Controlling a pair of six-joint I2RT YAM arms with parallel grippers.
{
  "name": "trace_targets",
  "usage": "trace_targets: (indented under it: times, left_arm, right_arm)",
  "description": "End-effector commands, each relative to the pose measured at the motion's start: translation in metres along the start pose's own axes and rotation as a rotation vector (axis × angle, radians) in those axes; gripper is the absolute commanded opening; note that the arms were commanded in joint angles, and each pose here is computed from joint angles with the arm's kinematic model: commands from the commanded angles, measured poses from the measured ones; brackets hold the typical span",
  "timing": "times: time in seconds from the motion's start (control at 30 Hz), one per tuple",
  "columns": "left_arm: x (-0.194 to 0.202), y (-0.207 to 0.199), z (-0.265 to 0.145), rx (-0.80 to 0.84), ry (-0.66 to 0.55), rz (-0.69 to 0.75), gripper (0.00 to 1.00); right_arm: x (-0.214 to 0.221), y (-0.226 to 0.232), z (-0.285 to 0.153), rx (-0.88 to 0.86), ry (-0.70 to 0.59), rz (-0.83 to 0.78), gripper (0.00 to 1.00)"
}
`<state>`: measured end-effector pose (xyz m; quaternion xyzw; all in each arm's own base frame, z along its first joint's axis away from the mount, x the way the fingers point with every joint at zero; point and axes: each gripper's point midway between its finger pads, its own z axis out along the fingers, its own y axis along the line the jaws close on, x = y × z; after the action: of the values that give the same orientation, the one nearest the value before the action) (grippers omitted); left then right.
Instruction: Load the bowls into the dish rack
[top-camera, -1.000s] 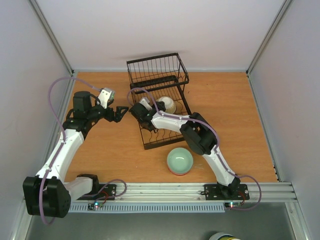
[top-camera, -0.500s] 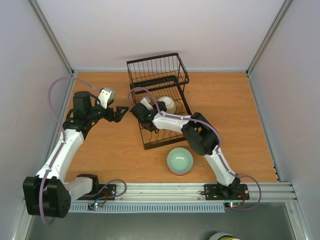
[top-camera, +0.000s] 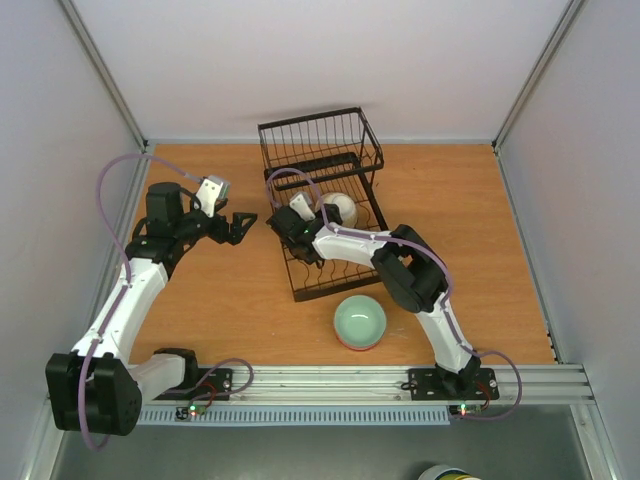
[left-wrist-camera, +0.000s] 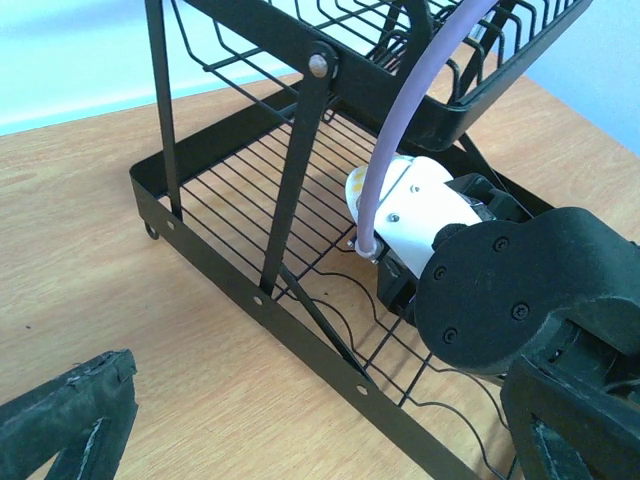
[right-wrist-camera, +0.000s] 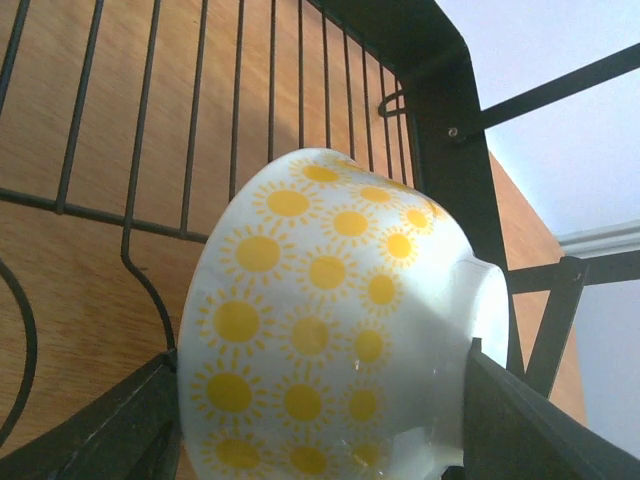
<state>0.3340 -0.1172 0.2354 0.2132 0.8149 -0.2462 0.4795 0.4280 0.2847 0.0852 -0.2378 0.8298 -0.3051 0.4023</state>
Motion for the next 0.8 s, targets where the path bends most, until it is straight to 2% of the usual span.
trace_targets:
  times: [0.0, 0.77]
  left_arm:
    - [-0.006, 0.000, -0.001, 0.006, -0.030, 0.011, 0.99]
    - [-0.006, -0.001, -0.001, 0.014, -0.031, 0.006, 0.99]
  right_arm:
    - [0.022, -0.040, 0.000, 0.132, 0.070, 0.017, 0.05]
    - [0.080, -0.099, -0.018, 0.330, 0.169, 0.168, 0.06]
